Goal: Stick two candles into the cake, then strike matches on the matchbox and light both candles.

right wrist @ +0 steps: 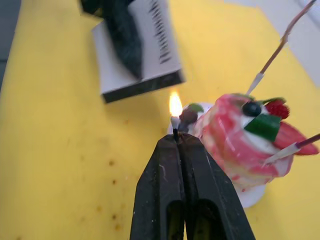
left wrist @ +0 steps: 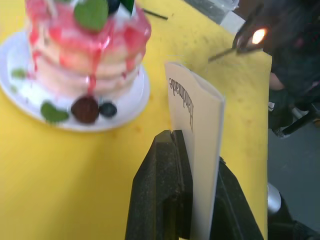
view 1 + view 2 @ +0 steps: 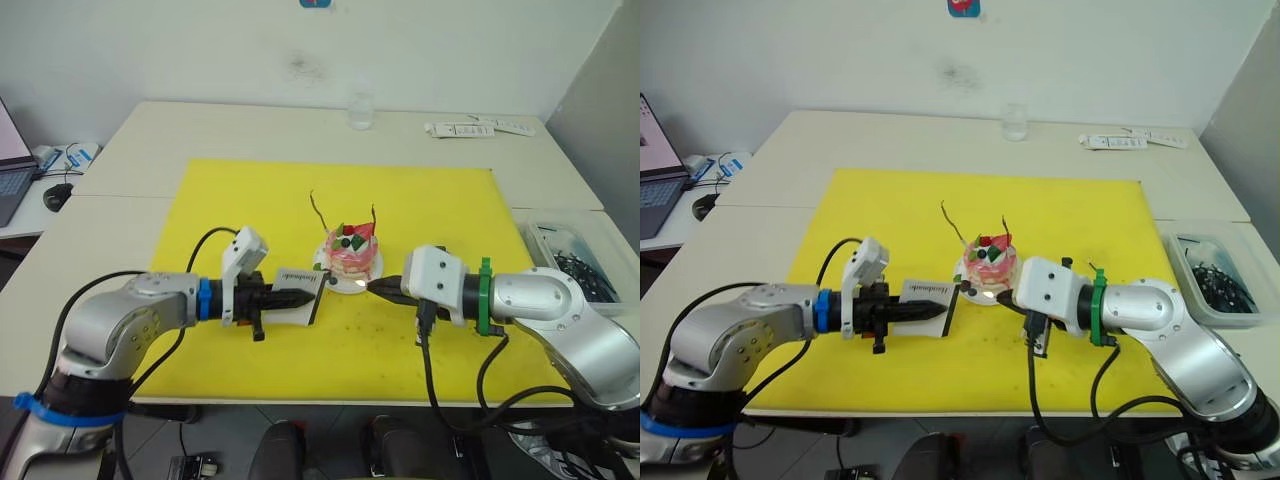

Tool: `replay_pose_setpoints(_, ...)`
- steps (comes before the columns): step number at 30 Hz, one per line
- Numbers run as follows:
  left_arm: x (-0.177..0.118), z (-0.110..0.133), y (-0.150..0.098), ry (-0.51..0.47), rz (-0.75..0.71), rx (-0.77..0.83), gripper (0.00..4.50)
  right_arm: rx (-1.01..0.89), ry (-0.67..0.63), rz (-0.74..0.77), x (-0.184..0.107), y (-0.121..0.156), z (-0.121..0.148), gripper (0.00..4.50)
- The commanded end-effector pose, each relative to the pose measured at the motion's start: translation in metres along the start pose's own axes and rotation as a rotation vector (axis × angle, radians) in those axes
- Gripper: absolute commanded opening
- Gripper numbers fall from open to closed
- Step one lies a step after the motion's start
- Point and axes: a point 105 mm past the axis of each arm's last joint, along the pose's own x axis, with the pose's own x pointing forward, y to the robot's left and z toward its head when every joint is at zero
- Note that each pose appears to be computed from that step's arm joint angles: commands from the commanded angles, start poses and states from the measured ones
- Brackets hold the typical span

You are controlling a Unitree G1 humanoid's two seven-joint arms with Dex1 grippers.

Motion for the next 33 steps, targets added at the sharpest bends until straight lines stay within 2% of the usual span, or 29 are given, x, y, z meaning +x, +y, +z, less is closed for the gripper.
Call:
replay_pose_setpoints(1, -0.002, -0.006, -0.006, -0.006, -0.009, -0.002, 0.00, 0.049, -0.057, -0.068, 0.001, -0.010, 0.016, 0.04)
replay_pose_setpoints(11, 0.003, -0.015, -0.012, -0.002, -0.010, -0.025, 0.00, 0.160, -0.083, -0.169, 0.027, -0.037, 0.031, 0.04)
replay_pose_setpoints(21, 0.010, -0.009, -0.016, -0.001, -0.034, -0.017, 0.00, 0.012, -0.083, -0.282, 0.055, -0.073, 0.046, 0.04)
replay_pose_setpoints(33, 0.013, -0.011, -0.016, 0.006, -0.043, -0.016, 0.00, -0.126, -0.106, -0.253, 0.067, -0.071, 0.053, 0.04)
